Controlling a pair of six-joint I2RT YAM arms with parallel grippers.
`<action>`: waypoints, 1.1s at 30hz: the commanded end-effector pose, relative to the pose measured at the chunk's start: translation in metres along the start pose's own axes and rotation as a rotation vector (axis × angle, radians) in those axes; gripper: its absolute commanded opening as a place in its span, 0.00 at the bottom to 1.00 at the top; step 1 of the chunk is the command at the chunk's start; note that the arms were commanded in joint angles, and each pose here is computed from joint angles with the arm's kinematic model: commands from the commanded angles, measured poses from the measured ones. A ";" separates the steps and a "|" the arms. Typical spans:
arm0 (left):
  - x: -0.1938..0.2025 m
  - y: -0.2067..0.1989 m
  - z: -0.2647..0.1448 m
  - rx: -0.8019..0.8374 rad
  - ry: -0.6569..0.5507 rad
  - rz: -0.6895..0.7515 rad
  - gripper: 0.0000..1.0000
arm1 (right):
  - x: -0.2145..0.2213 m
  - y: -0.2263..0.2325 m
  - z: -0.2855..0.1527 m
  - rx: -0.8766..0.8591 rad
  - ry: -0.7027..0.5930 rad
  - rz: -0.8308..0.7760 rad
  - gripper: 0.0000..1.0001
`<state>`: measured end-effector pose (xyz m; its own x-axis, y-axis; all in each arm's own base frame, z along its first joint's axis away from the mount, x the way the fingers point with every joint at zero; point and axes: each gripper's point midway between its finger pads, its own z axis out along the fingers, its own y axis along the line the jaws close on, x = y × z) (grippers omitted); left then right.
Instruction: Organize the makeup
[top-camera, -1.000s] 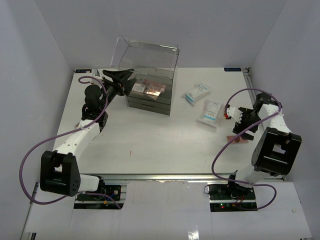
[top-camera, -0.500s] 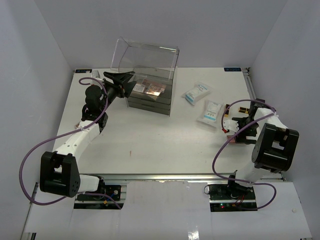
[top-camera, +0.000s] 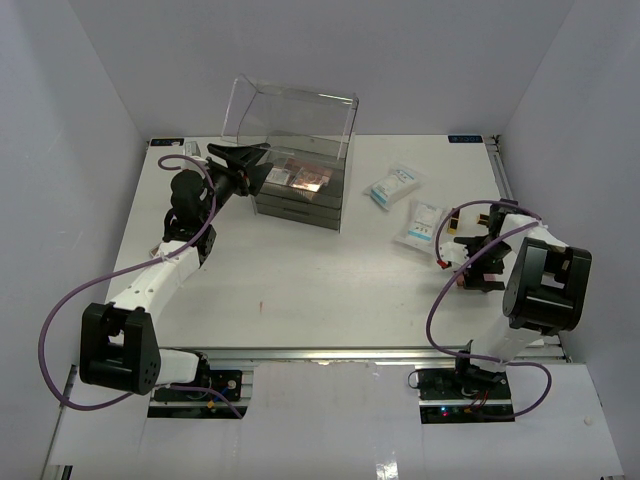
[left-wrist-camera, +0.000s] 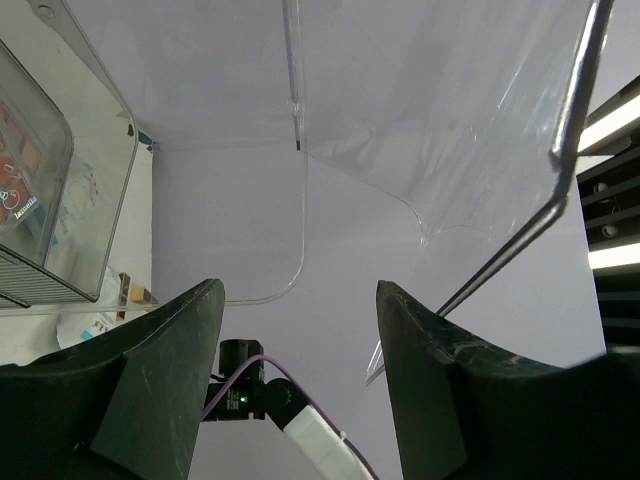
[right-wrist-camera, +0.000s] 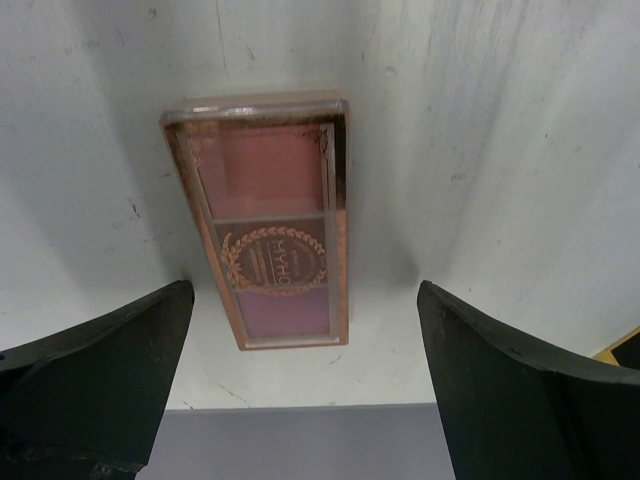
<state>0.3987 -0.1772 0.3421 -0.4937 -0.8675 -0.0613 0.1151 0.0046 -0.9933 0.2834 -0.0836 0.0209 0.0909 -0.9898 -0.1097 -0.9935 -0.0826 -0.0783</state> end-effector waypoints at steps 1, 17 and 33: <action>-0.003 -0.035 -0.004 0.087 -0.014 0.034 0.73 | -0.015 0.000 0.009 -0.018 -0.054 0.013 1.00; -0.001 -0.035 -0.005 0.095 -0.004 0.024 0.73 | -0.030 -0.001 -0.001 -0.020 -0.081 0.049 0.51; -0.001 -0.045 -0.004 0.119 0.007 0.017 0.73 | -0.134 0.030 -0.087 0.089 -0.327 -0.040 0.34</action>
<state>0.3979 -0.1777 0.3457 -0.4996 -0.8648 -0.0494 0.1181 -0.0115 -0.9929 0.2568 -0.0177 0.0838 0.1109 -0.9540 -0.2784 -0.9846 -0.0675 -0.1611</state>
